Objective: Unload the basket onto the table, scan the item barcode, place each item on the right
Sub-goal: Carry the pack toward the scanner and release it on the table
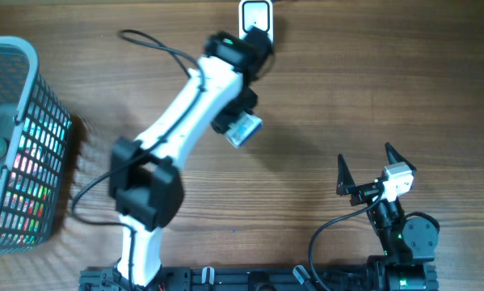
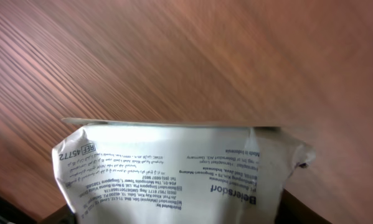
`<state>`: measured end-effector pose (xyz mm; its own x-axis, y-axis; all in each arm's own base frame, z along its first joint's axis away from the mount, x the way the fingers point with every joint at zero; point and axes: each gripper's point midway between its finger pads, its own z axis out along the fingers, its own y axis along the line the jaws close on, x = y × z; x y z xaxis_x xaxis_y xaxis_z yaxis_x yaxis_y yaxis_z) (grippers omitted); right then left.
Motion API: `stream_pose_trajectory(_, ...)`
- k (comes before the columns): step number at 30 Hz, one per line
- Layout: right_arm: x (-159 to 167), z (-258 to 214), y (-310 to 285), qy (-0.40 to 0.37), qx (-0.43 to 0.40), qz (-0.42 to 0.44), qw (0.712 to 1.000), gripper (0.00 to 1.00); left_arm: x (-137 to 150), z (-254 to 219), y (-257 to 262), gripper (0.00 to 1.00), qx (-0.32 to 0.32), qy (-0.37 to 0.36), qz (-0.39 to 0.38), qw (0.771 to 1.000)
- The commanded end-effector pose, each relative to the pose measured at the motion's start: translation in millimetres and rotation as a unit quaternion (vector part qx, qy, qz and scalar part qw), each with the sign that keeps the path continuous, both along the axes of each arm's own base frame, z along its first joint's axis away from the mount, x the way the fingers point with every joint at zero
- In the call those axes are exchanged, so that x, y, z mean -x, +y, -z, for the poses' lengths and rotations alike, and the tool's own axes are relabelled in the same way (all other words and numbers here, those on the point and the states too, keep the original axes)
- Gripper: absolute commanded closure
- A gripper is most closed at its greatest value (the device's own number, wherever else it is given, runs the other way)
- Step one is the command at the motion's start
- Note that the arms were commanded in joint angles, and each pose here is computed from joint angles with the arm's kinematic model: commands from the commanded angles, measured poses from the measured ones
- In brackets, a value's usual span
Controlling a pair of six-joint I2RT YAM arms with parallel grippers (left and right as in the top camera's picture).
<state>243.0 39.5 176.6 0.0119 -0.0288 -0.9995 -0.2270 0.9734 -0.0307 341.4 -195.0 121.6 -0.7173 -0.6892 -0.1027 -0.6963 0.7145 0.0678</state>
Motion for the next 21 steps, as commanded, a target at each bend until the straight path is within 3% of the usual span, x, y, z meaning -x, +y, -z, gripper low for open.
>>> stream_pose_trajectory(1,0,-1,-1,-0.002,-0.005,0.006,1.000,0.00,14,31,-28,0.39,-0.029,0.013,-0.013,0.999)
stream_pose_trajectory(7,0,-1,-1,-0.002,-0.005,0.006,1.000,0.00,22,64,-74,0.37,-0.022,0.000,0.014,1.000)
stream_pose_trajectory(15,0,-1,-1,-0.002,-0.005,0.006,1.000,0.00,37,77,-91,0.32,-0.028,-0.002,-0.009,1.000)
stream_pose_trajectory(21,0,-1,-1,-0.002,-0.005,0.006,1.000,0.00,38,77,-90,0.03,-0.028,0.003,-0.007,1.000)
